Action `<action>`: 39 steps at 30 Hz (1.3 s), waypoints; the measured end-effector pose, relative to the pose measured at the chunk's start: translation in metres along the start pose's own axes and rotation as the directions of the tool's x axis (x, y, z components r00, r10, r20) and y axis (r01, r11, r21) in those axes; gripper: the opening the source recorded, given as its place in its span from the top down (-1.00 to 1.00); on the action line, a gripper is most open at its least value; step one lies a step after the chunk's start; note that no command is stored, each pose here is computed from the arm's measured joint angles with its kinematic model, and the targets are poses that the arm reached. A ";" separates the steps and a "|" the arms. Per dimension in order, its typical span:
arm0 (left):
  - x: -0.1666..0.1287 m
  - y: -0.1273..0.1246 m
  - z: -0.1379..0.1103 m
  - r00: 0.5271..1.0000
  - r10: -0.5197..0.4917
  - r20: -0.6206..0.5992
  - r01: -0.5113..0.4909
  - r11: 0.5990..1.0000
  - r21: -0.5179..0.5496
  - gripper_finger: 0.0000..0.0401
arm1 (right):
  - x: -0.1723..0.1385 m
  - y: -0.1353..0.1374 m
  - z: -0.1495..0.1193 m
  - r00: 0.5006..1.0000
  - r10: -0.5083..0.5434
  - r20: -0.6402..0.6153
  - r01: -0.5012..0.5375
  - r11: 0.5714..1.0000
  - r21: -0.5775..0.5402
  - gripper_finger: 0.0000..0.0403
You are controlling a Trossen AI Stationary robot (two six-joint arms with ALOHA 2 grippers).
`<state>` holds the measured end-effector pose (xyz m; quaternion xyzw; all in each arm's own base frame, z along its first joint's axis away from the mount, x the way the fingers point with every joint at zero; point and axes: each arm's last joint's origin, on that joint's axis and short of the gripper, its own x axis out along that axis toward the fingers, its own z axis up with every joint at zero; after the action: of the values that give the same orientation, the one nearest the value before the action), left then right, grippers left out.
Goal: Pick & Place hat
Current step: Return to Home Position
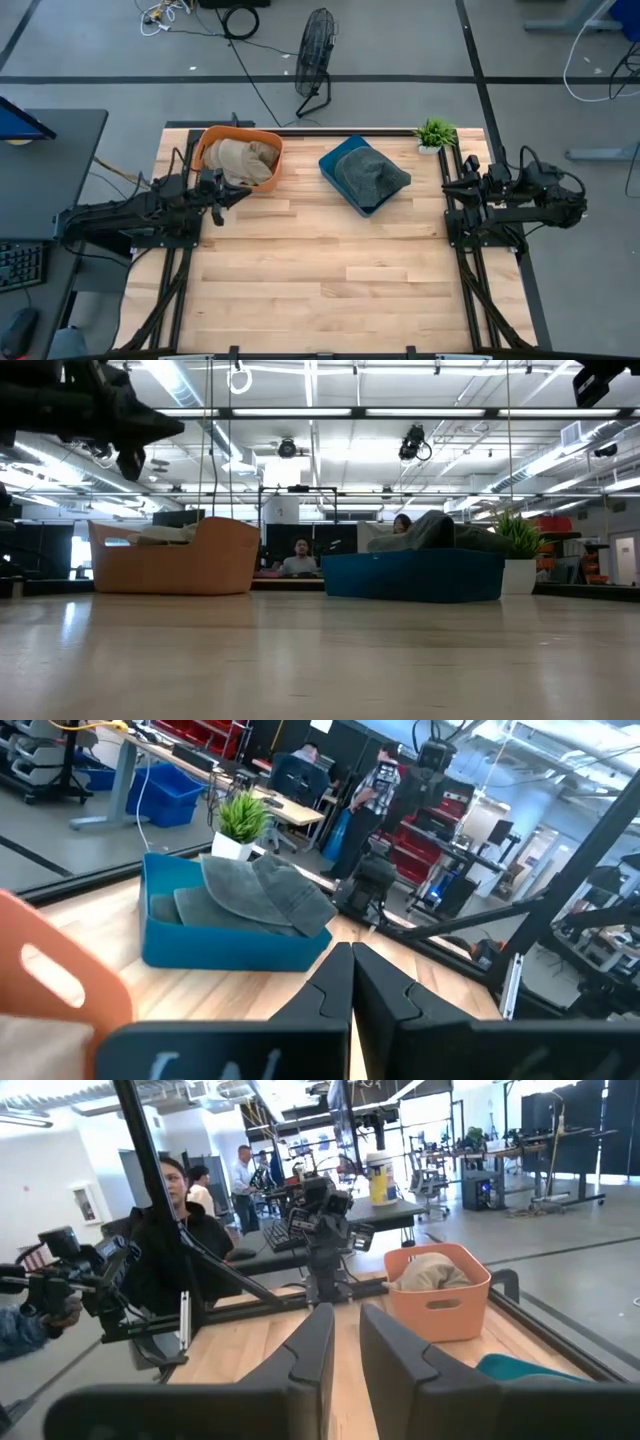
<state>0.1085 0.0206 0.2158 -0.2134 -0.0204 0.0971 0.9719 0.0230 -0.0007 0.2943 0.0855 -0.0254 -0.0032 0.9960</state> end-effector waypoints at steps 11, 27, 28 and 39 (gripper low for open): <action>-0.010 0.007 -0.016 1.000 -0.013 0.026 0.011 0.998 0.054 0.97 | 0.000 0.000 0.000 1.000 0.000 0.000 0.000 1.000 0.000 0.71; -0.012 0.010 -0.020 0.999 0.035 0.002 -0.036 0.995 0.089 0.98 | 0.003 0.000 -0.003 1.000 0.000 0.004 0.000 1.000 0.000 0.71; -0.012 0.010 -0.020 0.999 0.035 0.003 -0.035 0.995 0.089 0.98 | 0.005 -0.001 -0.006 1.000 -0.001 -0.002 0.001 1.000 -0.002 0.71; -0.013 0.009 -0.017 0.999 0.032 0.034 -0.035 0.994 0.100 0.98 | 0.020 -0.001 -0.020 0.999 0.037 0.034 -0.036 0.998 -0.042 0.71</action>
<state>0.0959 0.0196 0.1967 -0.1629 -0.0277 0.1179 0.9792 0.0441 0.0015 0.2759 0.0645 -0.0442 0.0130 0.9969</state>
